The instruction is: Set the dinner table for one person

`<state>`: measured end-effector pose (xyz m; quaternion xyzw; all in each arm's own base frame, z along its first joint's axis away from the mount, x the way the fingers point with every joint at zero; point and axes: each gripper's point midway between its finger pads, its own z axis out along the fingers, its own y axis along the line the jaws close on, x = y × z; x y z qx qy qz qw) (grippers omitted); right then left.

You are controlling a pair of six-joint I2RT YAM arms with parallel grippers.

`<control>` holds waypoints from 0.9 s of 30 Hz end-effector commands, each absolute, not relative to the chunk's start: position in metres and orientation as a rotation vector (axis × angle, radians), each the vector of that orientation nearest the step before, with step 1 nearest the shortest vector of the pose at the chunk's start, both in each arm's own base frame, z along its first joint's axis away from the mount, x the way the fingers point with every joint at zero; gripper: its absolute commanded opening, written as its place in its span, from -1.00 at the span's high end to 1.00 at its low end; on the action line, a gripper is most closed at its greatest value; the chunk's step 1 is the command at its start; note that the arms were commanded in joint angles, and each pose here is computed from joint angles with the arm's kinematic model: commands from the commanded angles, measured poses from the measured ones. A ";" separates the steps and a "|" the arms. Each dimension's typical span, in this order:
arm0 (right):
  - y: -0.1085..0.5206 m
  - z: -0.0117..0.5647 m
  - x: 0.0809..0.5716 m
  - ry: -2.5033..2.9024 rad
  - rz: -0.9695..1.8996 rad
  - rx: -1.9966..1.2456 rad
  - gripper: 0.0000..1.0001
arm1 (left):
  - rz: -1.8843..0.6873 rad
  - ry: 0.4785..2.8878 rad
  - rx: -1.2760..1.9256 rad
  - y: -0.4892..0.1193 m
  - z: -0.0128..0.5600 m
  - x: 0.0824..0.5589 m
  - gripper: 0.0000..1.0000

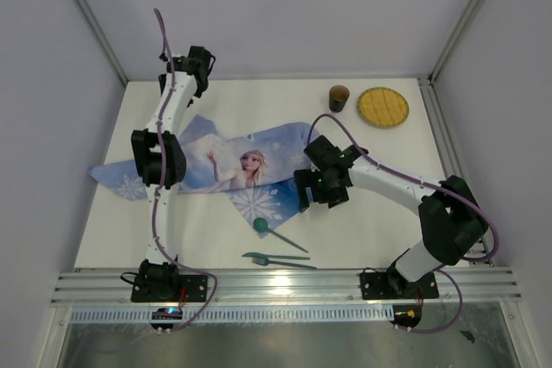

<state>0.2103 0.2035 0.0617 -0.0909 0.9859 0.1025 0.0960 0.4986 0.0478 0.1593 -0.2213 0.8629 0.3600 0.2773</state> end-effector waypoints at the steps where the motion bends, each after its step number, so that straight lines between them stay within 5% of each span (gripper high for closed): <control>1: 0.242 0.085 0.211 2.782 0.548 -0.414 -0.84 | 0.873 2.357 -0.589 0.029 0.158 0.497 0.35; 10: 0.284 0.080 0.204 2.829 0.631 -0.347 -0.85 | 0.807 2.339 -0.391 -0.041 0.167 0.502 0.28; 27: 0.291 0.033 0.193 2.923 0.551 -0.198 -0.85 | 0.726 2.327 -0.314 -0.075 0.190 0.488 0.29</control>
